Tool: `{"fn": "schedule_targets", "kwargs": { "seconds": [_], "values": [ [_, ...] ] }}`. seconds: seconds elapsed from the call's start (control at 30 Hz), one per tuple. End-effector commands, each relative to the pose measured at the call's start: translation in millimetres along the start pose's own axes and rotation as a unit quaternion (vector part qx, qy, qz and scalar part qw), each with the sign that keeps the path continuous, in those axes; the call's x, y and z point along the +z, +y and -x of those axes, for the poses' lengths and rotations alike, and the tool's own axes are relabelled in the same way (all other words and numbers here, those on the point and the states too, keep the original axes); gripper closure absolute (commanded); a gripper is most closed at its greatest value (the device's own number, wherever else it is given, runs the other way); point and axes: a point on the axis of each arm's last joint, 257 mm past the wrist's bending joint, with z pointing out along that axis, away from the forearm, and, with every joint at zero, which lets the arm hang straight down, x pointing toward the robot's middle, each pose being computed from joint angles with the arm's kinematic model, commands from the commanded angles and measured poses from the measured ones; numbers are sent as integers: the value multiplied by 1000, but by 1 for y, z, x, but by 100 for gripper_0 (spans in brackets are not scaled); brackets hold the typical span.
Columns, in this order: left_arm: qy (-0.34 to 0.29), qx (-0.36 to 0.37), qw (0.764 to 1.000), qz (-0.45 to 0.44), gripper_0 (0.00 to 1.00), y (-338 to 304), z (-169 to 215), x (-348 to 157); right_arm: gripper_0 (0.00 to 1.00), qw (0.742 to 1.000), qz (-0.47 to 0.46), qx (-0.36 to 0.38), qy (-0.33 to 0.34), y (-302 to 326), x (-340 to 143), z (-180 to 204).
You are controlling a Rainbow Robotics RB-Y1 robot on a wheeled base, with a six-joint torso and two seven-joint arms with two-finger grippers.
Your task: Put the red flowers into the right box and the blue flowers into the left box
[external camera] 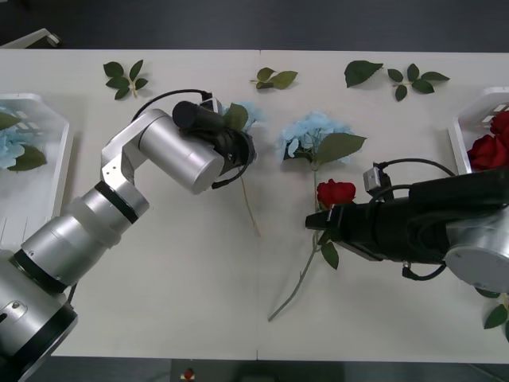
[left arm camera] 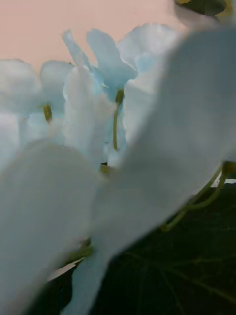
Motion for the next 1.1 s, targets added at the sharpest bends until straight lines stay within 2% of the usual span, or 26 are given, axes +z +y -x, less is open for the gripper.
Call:
{"fn": "schedule_targets", "kwargs": {
  "seconds": [0.03,0.3,0.43,0.53,0.8,1.1],
  "values": [
    [-19,27,999,-11,100,-12,46,-50,0,1000,-2,7,-28,12,9,18],
    [-9,1,1000,-20,100,3,77,-128,0,998,-40,-24,-36,-9,25,19],
    [-24,-19,999,-42,100,5,108,-190,0,998,-44,-18,-34,-12,32,18],
    [-44,-3,999,-28,100,19,125,-226,0,998,-48,-19,-34,-15,37,20],
    [-114,73,989,51,100,111,181,-311,0,997,-57,-47,-25,-17,63,20],
    [-151,139,964,167,100,232,203,-388,0,997,-57,-46,-22,-11,80,21]
  ]
}}
